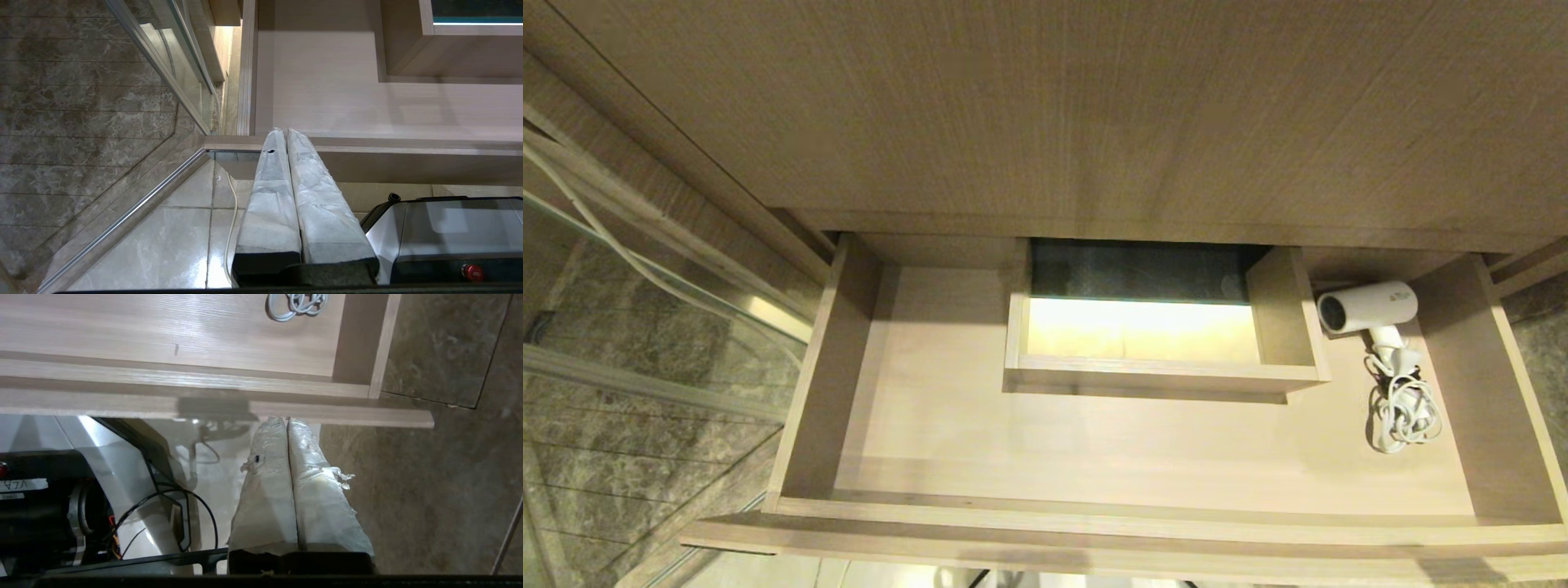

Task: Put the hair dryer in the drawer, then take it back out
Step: Pull open the drawer, then take the hairdryer out

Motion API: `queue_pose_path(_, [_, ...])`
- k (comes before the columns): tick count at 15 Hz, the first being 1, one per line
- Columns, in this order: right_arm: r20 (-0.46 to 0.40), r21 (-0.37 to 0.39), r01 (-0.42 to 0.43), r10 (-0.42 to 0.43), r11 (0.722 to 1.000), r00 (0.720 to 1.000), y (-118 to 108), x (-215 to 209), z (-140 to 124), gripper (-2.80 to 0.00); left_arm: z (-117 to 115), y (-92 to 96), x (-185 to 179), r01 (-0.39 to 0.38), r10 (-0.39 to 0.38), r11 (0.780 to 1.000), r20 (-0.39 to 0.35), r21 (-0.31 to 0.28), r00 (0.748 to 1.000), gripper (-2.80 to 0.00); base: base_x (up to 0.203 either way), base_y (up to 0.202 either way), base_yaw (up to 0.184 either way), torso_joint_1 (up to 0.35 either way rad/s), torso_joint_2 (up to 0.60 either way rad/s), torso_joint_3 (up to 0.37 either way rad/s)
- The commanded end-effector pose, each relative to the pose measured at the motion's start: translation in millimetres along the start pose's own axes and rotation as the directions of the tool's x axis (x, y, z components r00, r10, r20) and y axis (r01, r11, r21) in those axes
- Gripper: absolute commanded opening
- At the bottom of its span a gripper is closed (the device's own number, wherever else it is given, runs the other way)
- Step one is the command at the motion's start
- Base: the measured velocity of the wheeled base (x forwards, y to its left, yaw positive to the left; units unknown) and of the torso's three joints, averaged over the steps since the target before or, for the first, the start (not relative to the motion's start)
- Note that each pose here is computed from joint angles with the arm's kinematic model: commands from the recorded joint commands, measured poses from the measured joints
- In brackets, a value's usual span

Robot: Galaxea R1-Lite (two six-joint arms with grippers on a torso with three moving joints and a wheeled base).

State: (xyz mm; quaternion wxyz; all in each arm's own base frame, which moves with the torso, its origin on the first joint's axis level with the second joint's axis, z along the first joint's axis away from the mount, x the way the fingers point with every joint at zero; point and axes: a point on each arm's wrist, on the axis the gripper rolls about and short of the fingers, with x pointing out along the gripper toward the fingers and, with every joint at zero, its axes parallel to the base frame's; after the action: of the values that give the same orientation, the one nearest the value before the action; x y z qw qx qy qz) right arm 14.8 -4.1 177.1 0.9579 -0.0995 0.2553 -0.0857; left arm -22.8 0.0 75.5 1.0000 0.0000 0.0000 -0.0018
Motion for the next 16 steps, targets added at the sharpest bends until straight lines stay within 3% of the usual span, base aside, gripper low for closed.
queue_pose_path(1, [-0.094, -0.009, -0.021, 0.020, 1.000, 0.995, -4.0, 18.7, 23.5, -2.80, -0.4, 0.0, 0.1, -0.001, 0.001, 1.000, -0.002, -0.001, 1.000, -2.80, 0.000, 0.000, 0.000, 0.000, 0.00, 0.000])
queue_pose_path(6, [-0.272, 0.012, 0.010, -0.006, 1.000, 0.962, -21.4, 83.4, 81.2, -2.80, -0.4, 0.0, 0.1, -0.001, 0.001, 1.000, -0.002, 0.000, 1.000, -2.80, 0.000, 0.000, 0.000, 0.000, 0.00, 0.000])
queue_pose_path(10, [-0.374, 0.021, 0.028, -0.018, 0.999, 0.927, -36.6, 147.2, 101.0, -2.80, -0.4, 0.0, 0.1, -0.001, 0.001, 1.000, -0.002, -0.001, 1.000, -2.80, 0.000, 0.000, 0.000, 0.000, 0.00, 0.000])
queue_pose_path(13, [-0.385, 0.008, 0.031, -0.025, 0.999, 0.922, -44.8, 203.0, 109.9, -2.80, -0.4, 0.0, 0.1, -0.001, 0.001, 1.000, -0.002, 0.000, 1.000, -2.80, 0.000, 0.000, 0.000, 0.000, 0.00, 0.000])
queue_pose_path(14, [-0.391, -0.010, 0.029, -0.031, 1.000, 0.920, -49.0, 221.6, 112.0, 0.00, -0.4, 0.0, 0.1, -0.001, 0.001, 1.000, -0.002, 0.000, 1.000, -2.80, 0.000, 0.000, 0.000, 0.000, 0.00, 0.000])
queue_pose_path(16, [-0.408, -0.044, 0.018, -0.034, 0.999, 0.912, -55.1, 252.5, 112.5, 0.00, -0.4, 0.0, 0.1, -0.001, 0.001, 1.000, -0.002, -0.002, 1.000, -2.80, 0.000, 0.000, 0.000, 0.000, 0.00, 0.000])
